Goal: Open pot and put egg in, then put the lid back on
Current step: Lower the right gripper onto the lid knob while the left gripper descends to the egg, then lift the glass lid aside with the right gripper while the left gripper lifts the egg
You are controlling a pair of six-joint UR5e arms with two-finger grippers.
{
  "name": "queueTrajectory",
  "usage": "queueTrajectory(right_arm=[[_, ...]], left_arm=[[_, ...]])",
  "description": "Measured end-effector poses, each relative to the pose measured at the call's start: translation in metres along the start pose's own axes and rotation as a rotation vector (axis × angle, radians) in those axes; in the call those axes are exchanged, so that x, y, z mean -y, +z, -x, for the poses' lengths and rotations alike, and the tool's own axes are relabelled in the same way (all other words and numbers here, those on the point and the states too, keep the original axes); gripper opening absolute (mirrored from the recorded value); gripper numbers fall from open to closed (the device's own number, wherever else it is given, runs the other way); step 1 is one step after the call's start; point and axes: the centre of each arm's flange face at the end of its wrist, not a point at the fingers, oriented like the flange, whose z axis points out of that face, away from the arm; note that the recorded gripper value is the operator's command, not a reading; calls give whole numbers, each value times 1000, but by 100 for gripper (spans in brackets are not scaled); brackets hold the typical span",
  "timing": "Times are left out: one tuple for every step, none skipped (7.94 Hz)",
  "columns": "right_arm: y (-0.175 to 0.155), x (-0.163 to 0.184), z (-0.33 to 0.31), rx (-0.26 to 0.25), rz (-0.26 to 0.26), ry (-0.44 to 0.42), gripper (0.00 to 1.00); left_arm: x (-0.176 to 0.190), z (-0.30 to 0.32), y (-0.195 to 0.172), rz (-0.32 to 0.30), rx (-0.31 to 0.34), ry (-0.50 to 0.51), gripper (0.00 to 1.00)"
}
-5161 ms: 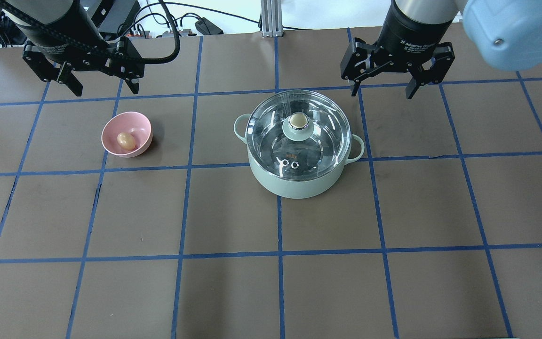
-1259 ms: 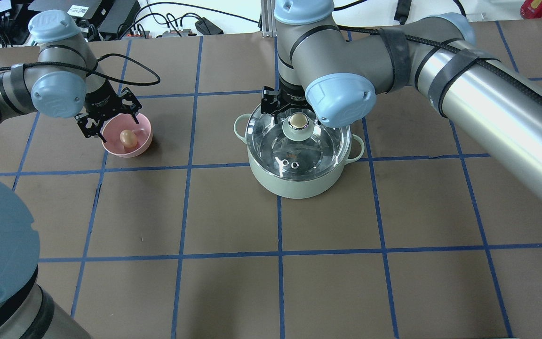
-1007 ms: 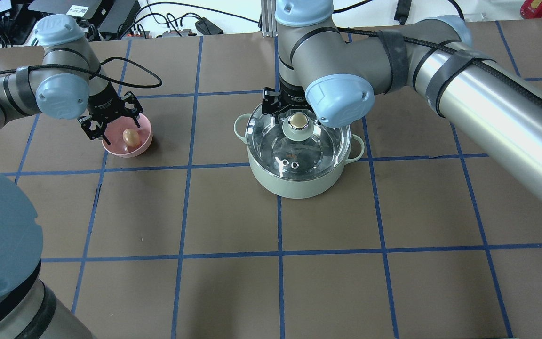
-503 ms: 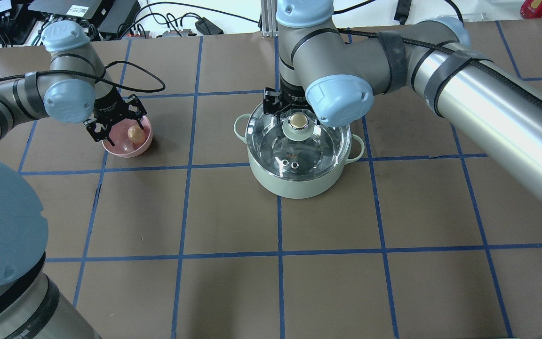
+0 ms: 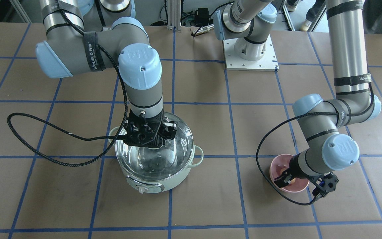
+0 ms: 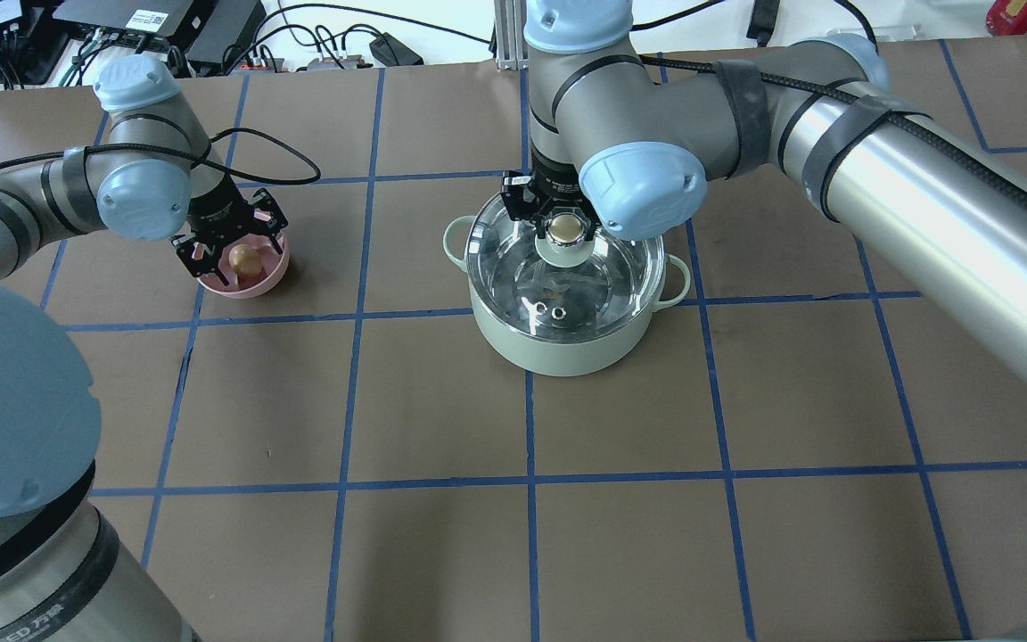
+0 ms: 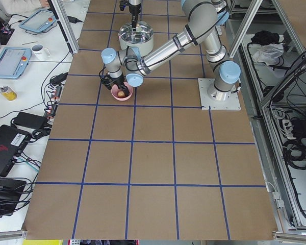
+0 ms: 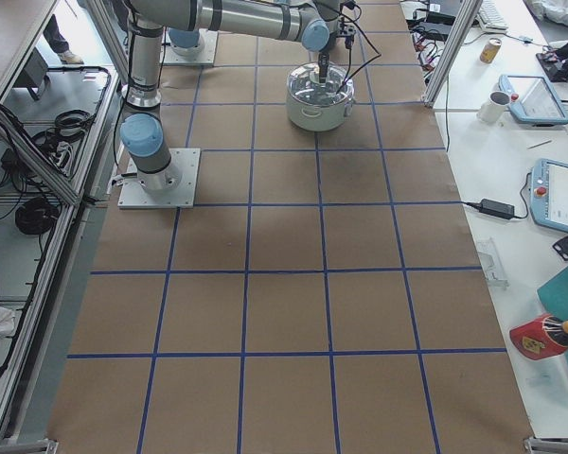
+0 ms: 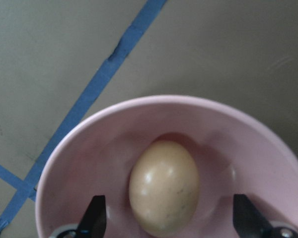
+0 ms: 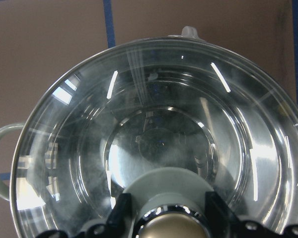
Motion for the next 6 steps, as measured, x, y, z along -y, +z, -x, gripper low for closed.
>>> queueTrajectory(right_arm=[[-1, 0, 0, 3, 0, 2, 0], [-4, 0, 0, 8, -3, 3, 0], [-10, -1, 0, 15, -9, 3, 0], [-18, -1, -1, 23, -18, 5, 0], [-31, -2, -5, 44, -28, 11, 0], [-52, -2, -20, 77, -26, 29, 0]], left_arm=[[0, -1, 2, 4, -5, 1, 59], [0, -1, 2, 5, -9, 0, 28], [0, -2, 3, 6, -11, -1, 14], [0, -2, 3, 7, -13, -2, 0], [0, -2, 3, 7, -16, -1, 0], [1, -2, 1, 4, -17, 2, 0]])
